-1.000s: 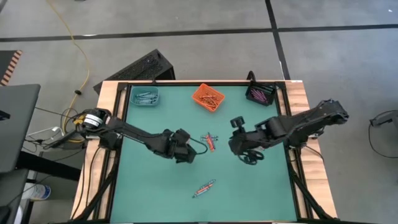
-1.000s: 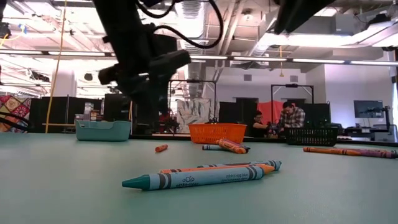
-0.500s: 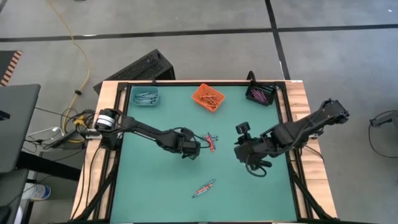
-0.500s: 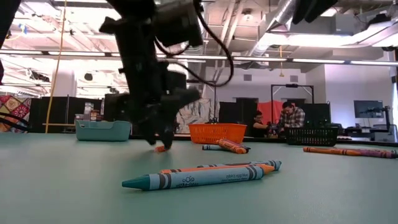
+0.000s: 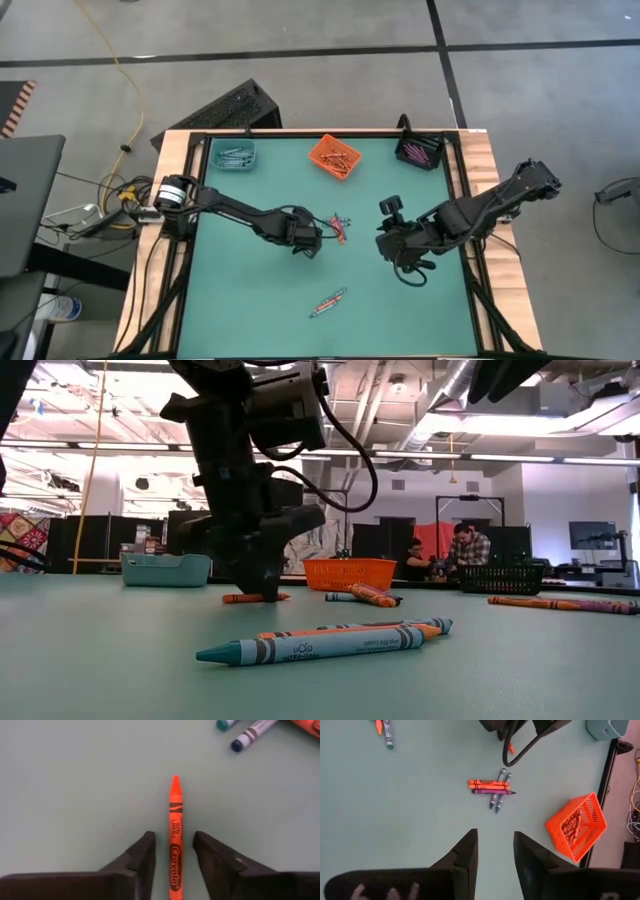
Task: Sort crayons
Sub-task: Put the orange crayon into the orange bin
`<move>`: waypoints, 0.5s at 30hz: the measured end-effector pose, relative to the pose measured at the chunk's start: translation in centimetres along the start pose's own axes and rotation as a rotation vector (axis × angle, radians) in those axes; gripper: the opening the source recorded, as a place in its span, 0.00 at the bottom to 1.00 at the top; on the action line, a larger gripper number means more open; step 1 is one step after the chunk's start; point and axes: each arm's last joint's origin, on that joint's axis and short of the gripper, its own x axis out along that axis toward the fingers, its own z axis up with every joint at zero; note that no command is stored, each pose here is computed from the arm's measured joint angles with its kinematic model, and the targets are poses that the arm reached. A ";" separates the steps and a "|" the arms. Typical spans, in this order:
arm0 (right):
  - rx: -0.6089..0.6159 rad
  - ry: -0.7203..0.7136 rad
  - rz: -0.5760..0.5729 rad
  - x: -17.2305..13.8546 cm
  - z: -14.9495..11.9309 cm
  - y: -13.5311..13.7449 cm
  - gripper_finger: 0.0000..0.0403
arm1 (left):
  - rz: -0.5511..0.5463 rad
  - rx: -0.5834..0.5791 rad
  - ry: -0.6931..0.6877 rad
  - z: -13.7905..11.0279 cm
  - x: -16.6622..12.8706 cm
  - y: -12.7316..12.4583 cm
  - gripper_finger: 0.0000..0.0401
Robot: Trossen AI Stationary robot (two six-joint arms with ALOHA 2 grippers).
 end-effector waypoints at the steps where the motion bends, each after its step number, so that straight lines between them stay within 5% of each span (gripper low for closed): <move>1: 0.001 0.000 0.000 0.0 0.0 0.0 0.29 | 0.001 0.006 0.002 0.0 0.0 0.0 0.26; 6: 0.008 0.000 0.000 0.0 0.0 0.0 0.29 | -0.016 0.071 0.017 0.0 0.0 -0.1 0.05; 15: 0.013 0.001 0.001 0.0 0.0 0.0 0.29 | -0.029 0.168 0.009 -0.3 -0.5 -0.3 0.01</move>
